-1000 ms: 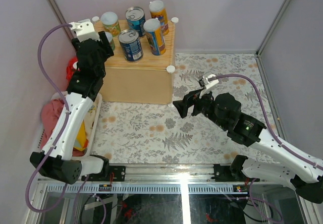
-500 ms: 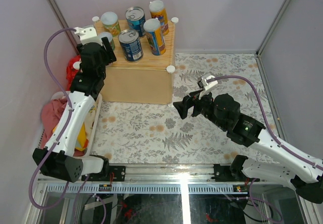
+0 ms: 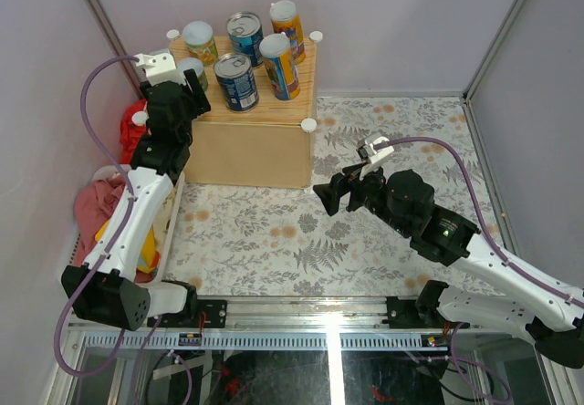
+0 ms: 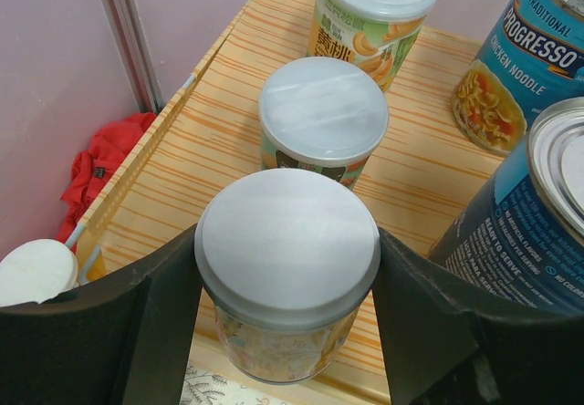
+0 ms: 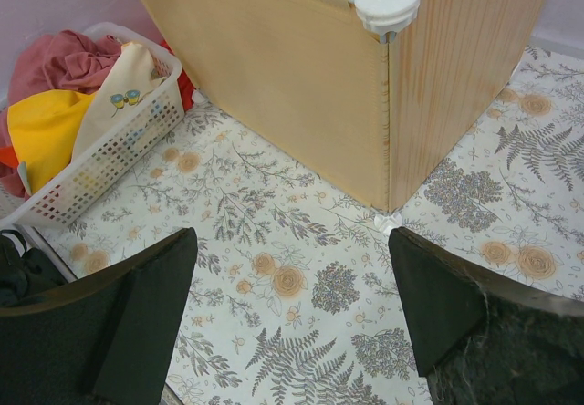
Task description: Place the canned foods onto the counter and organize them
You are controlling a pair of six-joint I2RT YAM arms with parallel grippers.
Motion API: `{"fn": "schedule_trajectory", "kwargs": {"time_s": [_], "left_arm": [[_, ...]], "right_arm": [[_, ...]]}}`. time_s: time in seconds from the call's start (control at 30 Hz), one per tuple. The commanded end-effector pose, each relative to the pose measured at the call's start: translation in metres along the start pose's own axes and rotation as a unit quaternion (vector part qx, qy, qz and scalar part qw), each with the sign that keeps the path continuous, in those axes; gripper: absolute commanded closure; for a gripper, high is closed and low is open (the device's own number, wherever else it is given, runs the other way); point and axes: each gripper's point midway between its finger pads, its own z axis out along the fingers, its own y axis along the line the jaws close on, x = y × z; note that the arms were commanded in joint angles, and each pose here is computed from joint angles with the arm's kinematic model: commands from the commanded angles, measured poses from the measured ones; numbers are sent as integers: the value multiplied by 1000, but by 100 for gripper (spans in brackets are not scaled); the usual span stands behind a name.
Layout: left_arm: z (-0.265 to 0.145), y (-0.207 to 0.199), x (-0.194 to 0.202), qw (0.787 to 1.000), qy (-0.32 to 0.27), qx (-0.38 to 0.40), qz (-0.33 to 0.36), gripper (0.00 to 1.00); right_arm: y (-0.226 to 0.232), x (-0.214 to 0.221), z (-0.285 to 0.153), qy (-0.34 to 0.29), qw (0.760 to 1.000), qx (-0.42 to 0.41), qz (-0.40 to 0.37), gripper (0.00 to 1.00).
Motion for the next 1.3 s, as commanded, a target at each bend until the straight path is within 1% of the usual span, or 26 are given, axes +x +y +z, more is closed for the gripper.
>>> {"fn": "schedule_trajectory", "kwargs": {"time_s": [0.0, 0.07, 0.1, 0.17, 0.23, 0.33, 0.37, 0.47, 0.63, 0.83, 1.1, 1.27], "left_arm": [[3, 1, -23, 999, -46, 0, -15, 93], [4, 2, -21, 999, -44, -2, -14, 87], [4, 2, -20, 999, -44, -4, -14, 82], [3, 3, -20, 999, -44, -4, -14, 64], [2, 3, -18, 999, -44, -4, -14, 51], [2, 3, -15, 999, -39, -3, -13, 35], [2, 3, -13, 999, -36, -3, -12, 31], [1, 4, -12, 999, -34, -2, -14, 24], [-2, 5, -11, 999, -32, -3, -18, 18], [-8, 7, -15, 999, -39, -4, -28, 17], [-23, 12, -33, 997, -55, -8, -49, 14], [-39, 11, -56, 995, -73, 3, -68, 13]], "right_arm": [[2, -21, -3, -38, 999, -3, 5, 7], [2, -20, -2, -36, 999, -3, 4, 7], [2, -19, -2, -36, 999, -3, 4, 7], [2, -19, -2, -35, 999, -2, 4, 7], [1, -20, -2, -36, 999, -2, 4, 7], [2, -19, -1, -34, 999, -3, 4, 7], [2, -19, -1, -34, 999, -3, 4, 7], [3, -19, 0, -33, 999, -4, 4, 7], [3, -20, 0, -34, 999, -4, 5, 7], [3, -20, 1, -33, 999, -5, 3, 7], [5, -21, 2, -32, 999, -7, 1, 7], [0, -18, 5, -20, 1000, 8, -2, 5]]}}
